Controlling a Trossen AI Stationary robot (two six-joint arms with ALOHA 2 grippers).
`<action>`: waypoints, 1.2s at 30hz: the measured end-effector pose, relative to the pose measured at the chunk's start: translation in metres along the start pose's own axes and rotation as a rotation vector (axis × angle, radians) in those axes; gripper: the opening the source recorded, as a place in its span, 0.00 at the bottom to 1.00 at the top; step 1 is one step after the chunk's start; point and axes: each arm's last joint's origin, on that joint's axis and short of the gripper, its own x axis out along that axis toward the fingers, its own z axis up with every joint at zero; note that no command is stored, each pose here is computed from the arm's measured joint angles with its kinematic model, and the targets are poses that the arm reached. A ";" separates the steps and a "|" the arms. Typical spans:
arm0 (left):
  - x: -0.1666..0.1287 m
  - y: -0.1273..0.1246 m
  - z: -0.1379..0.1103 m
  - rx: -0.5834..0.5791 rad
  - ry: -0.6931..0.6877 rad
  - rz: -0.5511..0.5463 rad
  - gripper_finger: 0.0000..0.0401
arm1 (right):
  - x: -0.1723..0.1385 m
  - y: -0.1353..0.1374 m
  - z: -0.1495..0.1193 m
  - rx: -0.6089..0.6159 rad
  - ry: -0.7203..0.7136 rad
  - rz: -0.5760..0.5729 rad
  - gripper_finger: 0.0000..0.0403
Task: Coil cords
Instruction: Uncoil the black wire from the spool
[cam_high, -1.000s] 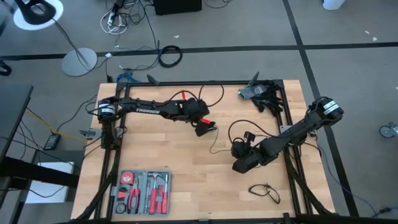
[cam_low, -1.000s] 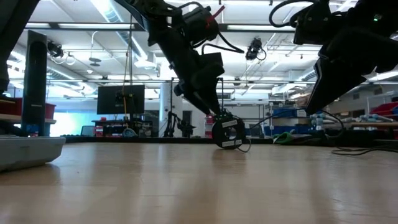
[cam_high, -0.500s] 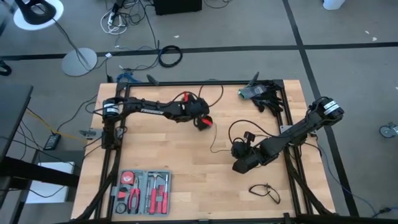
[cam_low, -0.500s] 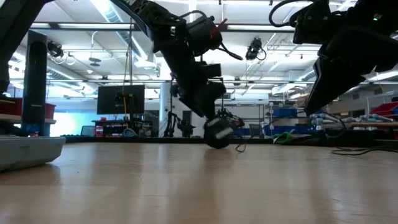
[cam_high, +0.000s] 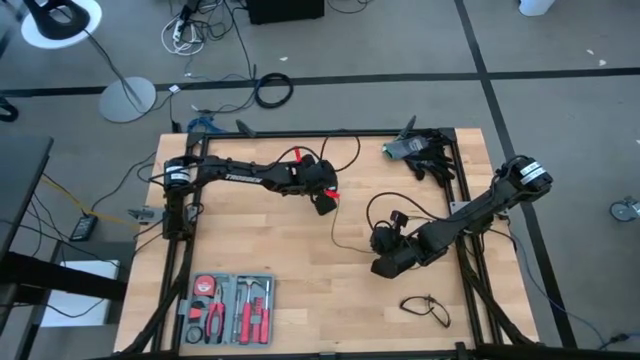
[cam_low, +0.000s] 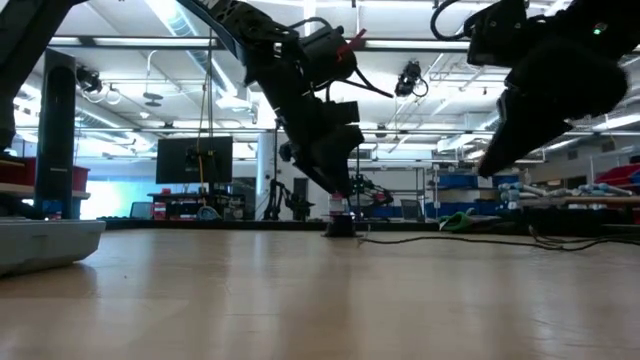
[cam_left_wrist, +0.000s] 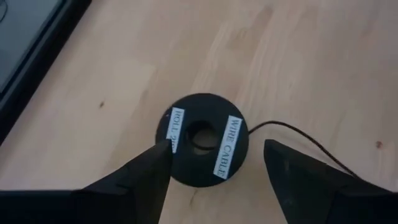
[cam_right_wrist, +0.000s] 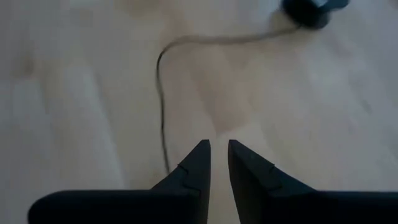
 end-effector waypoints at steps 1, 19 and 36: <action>0.000 0.000 0.000 0.003 0.003 -0.002 0.64 | 0.003 0.000 -0.002 0.019 -0.035 -0.012 0.14; 0.008 0.032 0.003 -0.011 0.008 0.038 0.64 | 0.062 -0.051 -0.023 0.367 -0.471 0.218 0.14; 0.011 0.046 0.024 -0.062 -0.154 -0.035 0.64 | 0.066 -0.057 -0.014 0.321 -0.480 0.208 0.14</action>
